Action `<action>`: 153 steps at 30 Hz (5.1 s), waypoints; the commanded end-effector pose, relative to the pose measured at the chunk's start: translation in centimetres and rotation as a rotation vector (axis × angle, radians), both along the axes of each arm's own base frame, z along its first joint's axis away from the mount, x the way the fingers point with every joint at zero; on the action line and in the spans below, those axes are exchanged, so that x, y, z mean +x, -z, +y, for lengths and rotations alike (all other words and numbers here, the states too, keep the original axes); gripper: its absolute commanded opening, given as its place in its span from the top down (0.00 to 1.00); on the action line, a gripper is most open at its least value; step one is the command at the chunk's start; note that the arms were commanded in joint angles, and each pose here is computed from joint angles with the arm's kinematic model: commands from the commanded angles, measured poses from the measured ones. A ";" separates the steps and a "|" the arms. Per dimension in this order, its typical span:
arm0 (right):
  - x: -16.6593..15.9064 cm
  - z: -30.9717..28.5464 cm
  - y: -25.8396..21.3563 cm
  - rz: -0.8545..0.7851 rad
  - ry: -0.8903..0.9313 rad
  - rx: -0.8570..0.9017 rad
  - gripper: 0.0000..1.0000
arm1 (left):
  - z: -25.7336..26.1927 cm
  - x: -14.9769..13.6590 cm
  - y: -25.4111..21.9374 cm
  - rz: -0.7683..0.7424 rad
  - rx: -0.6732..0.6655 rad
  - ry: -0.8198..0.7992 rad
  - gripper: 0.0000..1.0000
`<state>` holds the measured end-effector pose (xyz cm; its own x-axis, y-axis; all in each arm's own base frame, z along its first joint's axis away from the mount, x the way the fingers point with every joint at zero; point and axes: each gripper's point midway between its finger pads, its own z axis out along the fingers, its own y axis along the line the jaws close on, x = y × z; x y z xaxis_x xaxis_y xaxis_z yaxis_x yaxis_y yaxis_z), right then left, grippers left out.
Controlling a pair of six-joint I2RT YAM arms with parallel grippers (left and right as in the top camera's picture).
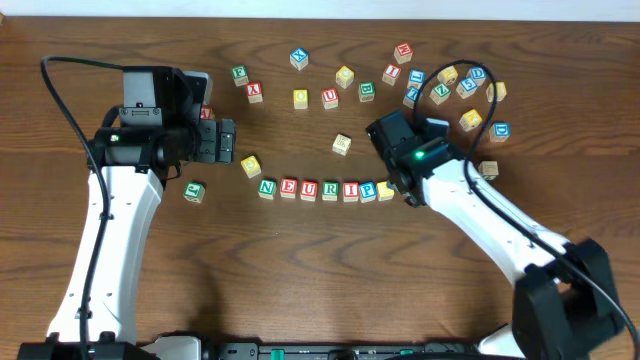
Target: Spell out NEURIPS
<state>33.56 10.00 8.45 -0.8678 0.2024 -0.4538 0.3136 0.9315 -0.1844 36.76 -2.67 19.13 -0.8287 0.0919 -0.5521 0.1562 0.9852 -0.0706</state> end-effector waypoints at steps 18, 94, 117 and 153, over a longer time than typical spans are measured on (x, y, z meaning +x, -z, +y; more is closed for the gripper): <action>-0.3 1.3 6.8 0.135 -0.009 0.026 0.99 | 0.1 0.4 -0.9 -0.023 0.000 -0.001 0.04; 1.2 4.5 6.7 0.078 -0.123 0.094 0.99 | 0.1 0.4 -0.9 -0.023 0.000 -0.001 0.04; 0.8 5.5 7.0 0.107 -0.146 0.149 0.99 | 0.1 0.4 -0.9 -0.023 0.000 -0.001 0.04; 0.7 7.5 7.0 0.098 -0.187 0.199 0.99 | 0.1 0.4 -0.9 -0.023 0.001 -0.001 0.04</action>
<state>34.42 17.33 1.70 -0.9332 0.1266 -0.3362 0.1367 0.9906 -0.0064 36.77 -2.67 19.13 -0.8284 0.0922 -0.5525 0.1566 0.9852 -0.0703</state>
